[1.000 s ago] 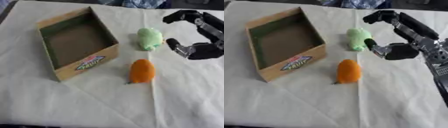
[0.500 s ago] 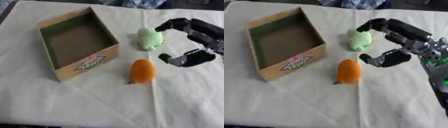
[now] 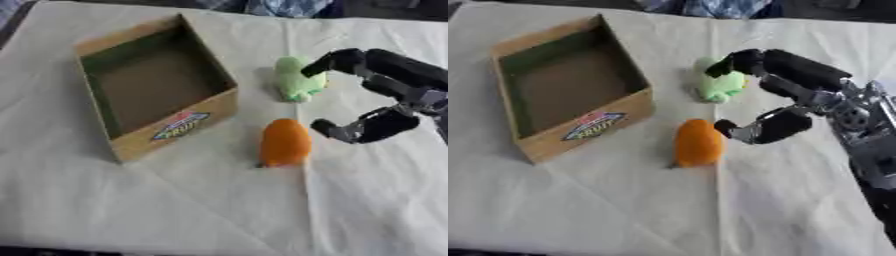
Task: Pick up objects on the table and place them in the box.
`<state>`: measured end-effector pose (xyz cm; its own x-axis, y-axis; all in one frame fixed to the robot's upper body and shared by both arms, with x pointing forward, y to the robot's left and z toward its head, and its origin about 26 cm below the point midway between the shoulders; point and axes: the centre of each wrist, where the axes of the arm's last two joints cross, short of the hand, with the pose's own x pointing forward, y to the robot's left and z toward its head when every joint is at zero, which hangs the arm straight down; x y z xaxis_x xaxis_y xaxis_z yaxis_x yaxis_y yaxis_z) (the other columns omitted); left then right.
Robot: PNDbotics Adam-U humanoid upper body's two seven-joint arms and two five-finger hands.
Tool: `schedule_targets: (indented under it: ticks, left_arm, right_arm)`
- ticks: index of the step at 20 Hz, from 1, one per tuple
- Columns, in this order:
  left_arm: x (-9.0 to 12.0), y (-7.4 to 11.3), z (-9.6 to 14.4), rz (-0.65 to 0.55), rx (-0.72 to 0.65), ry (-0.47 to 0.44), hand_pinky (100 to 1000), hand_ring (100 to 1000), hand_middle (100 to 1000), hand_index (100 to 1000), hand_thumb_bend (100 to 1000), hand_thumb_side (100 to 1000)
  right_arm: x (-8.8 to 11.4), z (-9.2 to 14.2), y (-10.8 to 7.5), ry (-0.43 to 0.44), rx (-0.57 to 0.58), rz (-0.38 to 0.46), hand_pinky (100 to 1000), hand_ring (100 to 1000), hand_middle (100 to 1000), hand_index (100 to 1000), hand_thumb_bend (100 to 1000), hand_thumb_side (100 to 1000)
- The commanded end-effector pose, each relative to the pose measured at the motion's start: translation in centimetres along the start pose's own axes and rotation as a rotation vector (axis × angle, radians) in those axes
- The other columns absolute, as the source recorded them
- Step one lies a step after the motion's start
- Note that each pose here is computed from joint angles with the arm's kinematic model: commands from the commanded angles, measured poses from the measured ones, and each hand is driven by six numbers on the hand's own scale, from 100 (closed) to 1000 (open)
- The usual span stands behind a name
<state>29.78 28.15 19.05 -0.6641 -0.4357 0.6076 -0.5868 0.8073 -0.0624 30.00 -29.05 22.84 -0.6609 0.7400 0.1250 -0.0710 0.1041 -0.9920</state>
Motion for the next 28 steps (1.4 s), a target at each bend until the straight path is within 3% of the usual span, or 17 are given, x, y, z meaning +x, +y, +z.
schedule_targets:
  ticks: [1,9,15,28]
  left_arm:
    - [0.5,0.3,-0.7,-0.004,-0.010,-0.038,618,787,1000,711,295,979]
    - [0.6,0.2,-0.8,0.000,-0.014,-0.038,618,787,1000,711,294,978]
    - [0.6,0.1,-0.7,0.002,-0.018,-0.035,618,788,1000,711,294,981]
    - [0.5,0.1,-0.6,0.005,-0.027,-0.025,617,789,1000,710,292,986]
  right_arm:
    - [0.6,0.0,-0.4,-0.009,0.024,0.033,908,848,787,917,328,406]
    - [0.8,-0.3,0.4,0.009,0.084,0.038,911,853,789,926,346,431]
    - [0.6,-0.7,1.1,0.064,0.111,0.072,919,861,796,935,407,424]
    - [0.1,-2.6,3.5,0.113,0.149,0.134,905,853,766,930,419,430]
